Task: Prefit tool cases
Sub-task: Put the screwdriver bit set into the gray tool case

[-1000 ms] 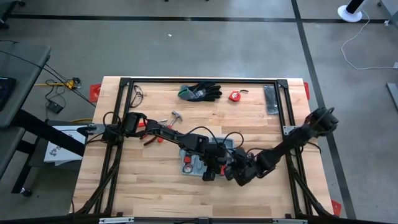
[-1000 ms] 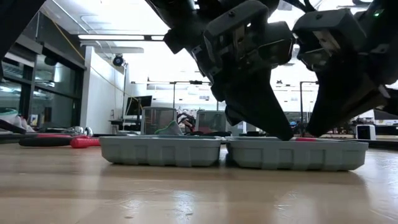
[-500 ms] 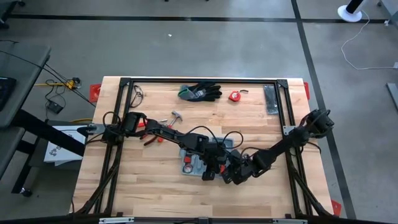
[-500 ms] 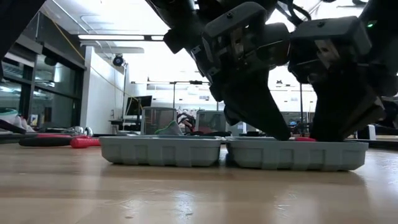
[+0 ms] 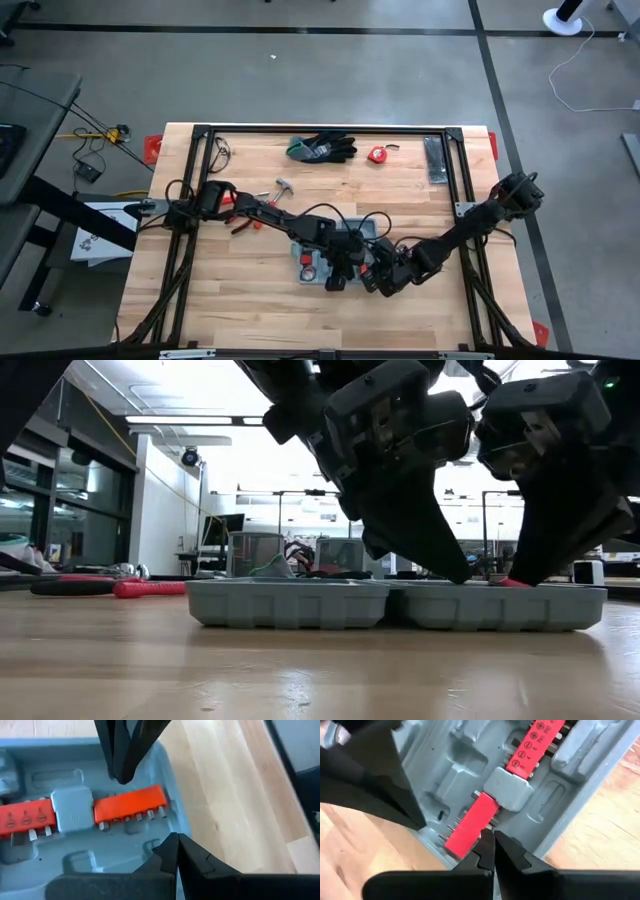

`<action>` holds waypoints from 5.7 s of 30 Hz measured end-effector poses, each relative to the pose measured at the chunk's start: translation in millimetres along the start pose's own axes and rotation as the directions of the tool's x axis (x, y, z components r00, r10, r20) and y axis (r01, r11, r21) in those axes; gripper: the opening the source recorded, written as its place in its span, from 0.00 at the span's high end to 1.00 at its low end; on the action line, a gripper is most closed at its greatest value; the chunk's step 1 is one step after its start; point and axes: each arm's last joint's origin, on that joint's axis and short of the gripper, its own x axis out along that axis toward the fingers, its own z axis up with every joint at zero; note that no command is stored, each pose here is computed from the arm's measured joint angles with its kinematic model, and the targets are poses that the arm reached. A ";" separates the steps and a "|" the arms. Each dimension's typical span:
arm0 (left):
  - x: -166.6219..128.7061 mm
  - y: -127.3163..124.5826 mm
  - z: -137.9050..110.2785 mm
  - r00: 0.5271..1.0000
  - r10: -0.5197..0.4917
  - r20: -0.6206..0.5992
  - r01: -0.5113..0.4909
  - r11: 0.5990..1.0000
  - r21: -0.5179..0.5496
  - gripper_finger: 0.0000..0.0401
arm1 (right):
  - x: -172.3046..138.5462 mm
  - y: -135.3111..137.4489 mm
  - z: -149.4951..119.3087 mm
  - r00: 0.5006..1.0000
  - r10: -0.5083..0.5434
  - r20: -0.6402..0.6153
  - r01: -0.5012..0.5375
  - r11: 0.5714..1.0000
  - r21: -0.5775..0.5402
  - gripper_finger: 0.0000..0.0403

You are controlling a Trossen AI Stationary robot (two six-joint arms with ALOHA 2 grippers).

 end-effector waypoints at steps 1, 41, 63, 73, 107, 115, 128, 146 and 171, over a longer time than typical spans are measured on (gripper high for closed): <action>0.7 0.6 -0.9 1.000 0.004 -0.006 -0.004 1.000 -0.003 1.00 | -0.4 0.0 -0.7 1.000 0.001 0.000 -0.001 1.000 -0.002 1.00; -20.9 4.4 11.2 0.997 0.068 0.047 -0.068 0.998 -0.011 1.00 | 7.2 4.4 11.4 0.999 0.047 -0.024 -0.048 0.997 -0.059 1.00; -19.6 1.7 7.4 0.998 0.064 0.013 -0.064 0.998 0.000 1.00 | 22.1 4.3 4.0 0.997 0.032 -0.071 -0.035 0.998 -0.046 1.00; -19.5 1.0 6.5 0.998 0.064 0.001 -0.064 0.998 -0.003 1.00 | 6.7 4.4 12.0 0.999 0.048 0.022 -0.048 0.999 -0.014 1.00; -46.7 -32.7 6.4 0.965 0.257 -0.051 -0.260 0.964 -0.058 1.00 | -19.0 -9.0 34.4 0.994 -0.041 0.098 0.051 0.993 -0.104 1.00; -48.7 -43.1 1.9 0.929 0.364 -0.067 -0.371 0.914 -0.167 1.00 | -14.8 -27.3 73.3 0.991 -0.134 0.026 0.136 0.952 -0.274 1.00; -45.6 -95.5 -1.0 0.883 0.466 0.054 -0.382 0.781 -0.494 1.00 | -22.0 -75.3 180.1 1.000 -0.006 0.011 0.010 0.897 -0.443 1.00; 24.3 -134.8 -65.8 0.845 0.518 -0.135 -0.414 0.472 -0.778 1.00 | 29.2 -99.6 193.9 0.974 0.040 -0.223 -0.158 0.829 -0.537 1.00; 15.6 -61.6 -53.5 0.797 0.536 -0.277 -0.587 0.581 -0.563 1.00 | 3.4 -119.5 81.2 0.919 0.154 -0.362 -0.271 0.916 -0.297 1.00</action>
